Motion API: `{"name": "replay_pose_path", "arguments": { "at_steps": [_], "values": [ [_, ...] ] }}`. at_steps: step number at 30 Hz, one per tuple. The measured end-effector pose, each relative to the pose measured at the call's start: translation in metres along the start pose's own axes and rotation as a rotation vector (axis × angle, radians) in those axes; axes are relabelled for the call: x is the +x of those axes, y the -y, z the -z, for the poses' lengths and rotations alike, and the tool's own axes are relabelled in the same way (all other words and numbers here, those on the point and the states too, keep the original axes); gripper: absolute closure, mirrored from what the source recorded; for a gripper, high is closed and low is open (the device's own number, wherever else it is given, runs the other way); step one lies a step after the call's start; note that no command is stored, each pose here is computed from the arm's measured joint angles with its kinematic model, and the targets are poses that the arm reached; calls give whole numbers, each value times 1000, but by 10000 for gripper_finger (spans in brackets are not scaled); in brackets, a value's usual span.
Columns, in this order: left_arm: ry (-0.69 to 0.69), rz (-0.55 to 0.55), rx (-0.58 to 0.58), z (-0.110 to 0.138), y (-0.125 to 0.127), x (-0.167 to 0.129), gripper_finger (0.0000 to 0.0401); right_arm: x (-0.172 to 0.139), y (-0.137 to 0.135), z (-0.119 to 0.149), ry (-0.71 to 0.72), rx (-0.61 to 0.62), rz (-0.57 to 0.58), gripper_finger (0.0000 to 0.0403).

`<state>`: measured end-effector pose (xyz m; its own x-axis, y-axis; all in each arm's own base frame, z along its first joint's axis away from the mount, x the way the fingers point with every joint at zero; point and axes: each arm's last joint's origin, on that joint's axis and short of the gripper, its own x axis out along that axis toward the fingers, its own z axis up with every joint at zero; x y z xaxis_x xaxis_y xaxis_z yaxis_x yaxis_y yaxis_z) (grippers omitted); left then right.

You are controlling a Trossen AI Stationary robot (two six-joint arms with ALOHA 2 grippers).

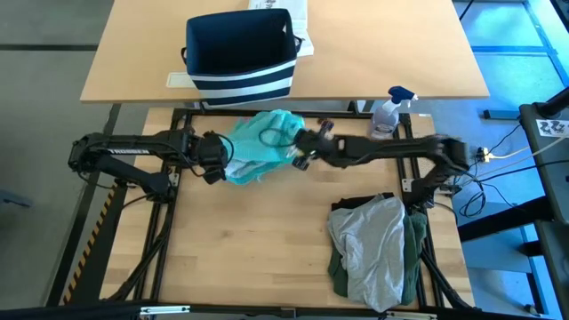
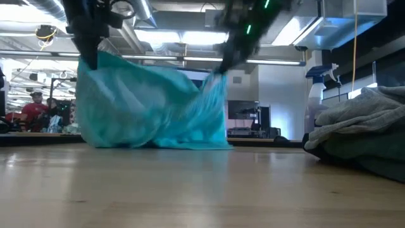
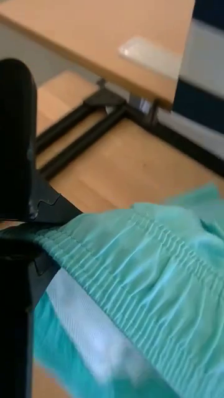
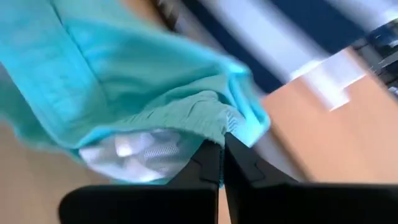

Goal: Fold Laundry from Bin
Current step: Fold the blue shorts

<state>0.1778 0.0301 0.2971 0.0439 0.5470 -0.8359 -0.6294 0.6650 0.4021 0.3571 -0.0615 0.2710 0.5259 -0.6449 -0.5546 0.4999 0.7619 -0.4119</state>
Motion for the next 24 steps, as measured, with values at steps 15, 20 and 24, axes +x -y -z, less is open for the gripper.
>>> {"name": "replay_pose_path", "arguments": {
  "at_steps": [15, 20, 24],
  "values": [
    [92, 68, 58, -7, -7, -20, 335, -57, 39, -25, 2, 63, -45, 402],
    [49, 124, 20, 1, 4, -14, 266, -34, 19, -12, -92, 12, -80, 402],
    [16, 169, -89, 7, 11, -14, 220, -23, 11, -9, -123, -8, -95, 402]
  ]
}}
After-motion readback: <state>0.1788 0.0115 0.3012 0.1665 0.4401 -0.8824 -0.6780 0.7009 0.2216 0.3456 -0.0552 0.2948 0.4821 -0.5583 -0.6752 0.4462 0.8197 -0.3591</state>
